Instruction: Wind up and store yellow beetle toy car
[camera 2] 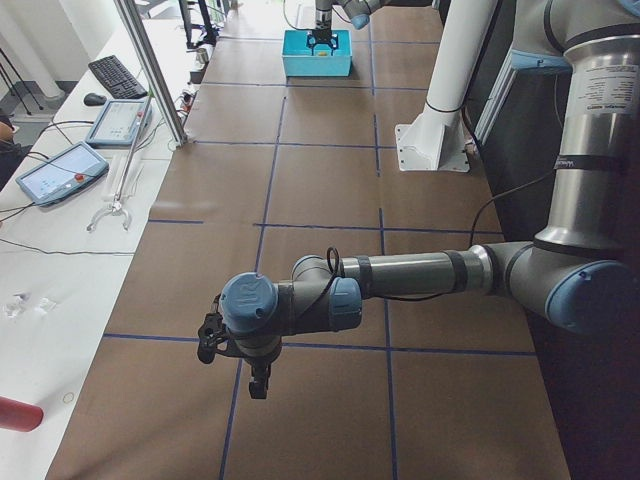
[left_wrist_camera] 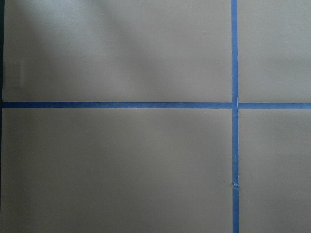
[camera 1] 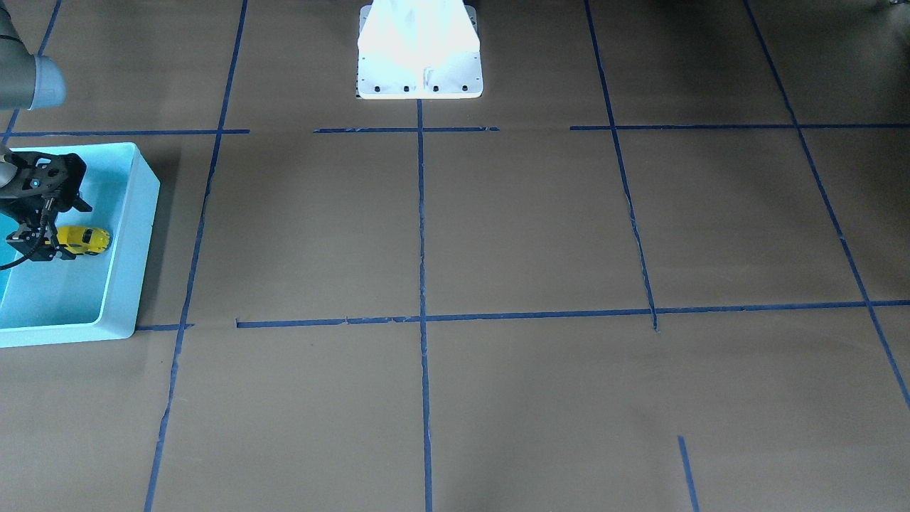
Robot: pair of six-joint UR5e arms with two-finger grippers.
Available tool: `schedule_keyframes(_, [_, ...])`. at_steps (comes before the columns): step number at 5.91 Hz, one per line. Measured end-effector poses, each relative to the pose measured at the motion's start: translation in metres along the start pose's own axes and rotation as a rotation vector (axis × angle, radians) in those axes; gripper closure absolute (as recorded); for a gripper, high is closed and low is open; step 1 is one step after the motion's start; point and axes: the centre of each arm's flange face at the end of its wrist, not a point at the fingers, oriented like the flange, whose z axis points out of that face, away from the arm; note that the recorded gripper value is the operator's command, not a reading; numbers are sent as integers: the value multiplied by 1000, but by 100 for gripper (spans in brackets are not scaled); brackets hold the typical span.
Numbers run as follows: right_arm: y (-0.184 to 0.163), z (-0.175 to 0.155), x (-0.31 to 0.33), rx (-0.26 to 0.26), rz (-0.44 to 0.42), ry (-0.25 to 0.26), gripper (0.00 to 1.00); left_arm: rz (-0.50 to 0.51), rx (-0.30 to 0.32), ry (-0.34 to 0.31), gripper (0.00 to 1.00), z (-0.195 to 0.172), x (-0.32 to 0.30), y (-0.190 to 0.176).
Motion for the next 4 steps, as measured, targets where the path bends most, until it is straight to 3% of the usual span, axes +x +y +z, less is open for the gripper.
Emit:
schedule_keyframes(2, [-26,-70,11,-8,71,28,0,4,3,-1,0,-2,2,-3])
schedule_keyframes(3, [-20,-108,16,-25,164,56,0,5,4,-1,0,-2,2,-4])
schedule_keyframes(4, [3,-133,19,-27,353,79,0,5,4,-1,0,-3,3,-4])
